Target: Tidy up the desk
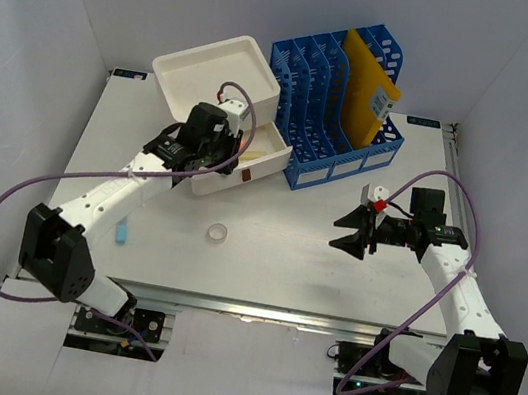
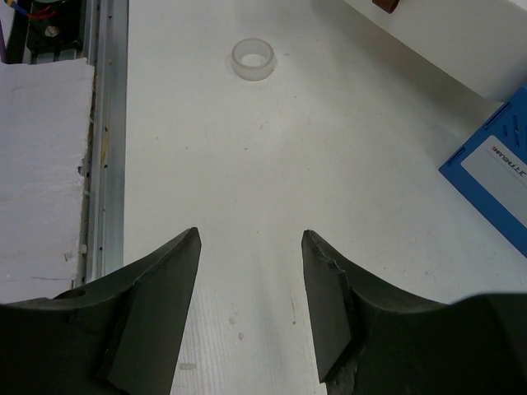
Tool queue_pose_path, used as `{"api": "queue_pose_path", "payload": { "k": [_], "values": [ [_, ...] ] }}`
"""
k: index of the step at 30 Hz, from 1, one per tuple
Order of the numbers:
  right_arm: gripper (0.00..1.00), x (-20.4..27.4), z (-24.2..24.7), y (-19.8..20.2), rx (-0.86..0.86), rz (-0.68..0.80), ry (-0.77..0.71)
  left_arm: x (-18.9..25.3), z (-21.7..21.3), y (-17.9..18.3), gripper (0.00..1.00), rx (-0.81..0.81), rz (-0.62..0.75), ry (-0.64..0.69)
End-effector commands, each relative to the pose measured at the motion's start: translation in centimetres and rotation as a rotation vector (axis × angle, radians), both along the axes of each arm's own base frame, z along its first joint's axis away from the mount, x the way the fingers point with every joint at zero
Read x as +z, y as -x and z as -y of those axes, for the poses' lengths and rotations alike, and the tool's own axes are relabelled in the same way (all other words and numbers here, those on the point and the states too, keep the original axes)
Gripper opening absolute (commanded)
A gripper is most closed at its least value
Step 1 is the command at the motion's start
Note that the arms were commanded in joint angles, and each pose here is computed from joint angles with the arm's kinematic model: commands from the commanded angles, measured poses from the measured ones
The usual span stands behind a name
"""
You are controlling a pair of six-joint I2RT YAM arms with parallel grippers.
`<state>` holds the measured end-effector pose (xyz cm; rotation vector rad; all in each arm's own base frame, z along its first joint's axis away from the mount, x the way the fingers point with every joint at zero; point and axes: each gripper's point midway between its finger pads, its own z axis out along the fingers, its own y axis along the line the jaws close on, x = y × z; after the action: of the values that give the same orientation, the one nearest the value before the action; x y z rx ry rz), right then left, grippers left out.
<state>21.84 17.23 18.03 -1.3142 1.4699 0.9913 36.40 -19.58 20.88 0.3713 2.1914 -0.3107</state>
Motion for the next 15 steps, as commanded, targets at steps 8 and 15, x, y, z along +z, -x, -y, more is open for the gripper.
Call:
{"api": "queue_pose_path", "payload": {
  "k": [8, 15],
  "values": [
    [0.59, 0.8, -0.1, 0.0, 0.015, 0.011, -0.019, 2.2, -0.6, -5.3, 0.19, -0.115, 0.19, -0.288],
    [0.59, 0.9, -0.1, 0.1, 0.017, 0.017, -0.018, -0.3, -1.2, -6.3, 0.43, -0.101, 0.152, -0.373]
  ]
}}
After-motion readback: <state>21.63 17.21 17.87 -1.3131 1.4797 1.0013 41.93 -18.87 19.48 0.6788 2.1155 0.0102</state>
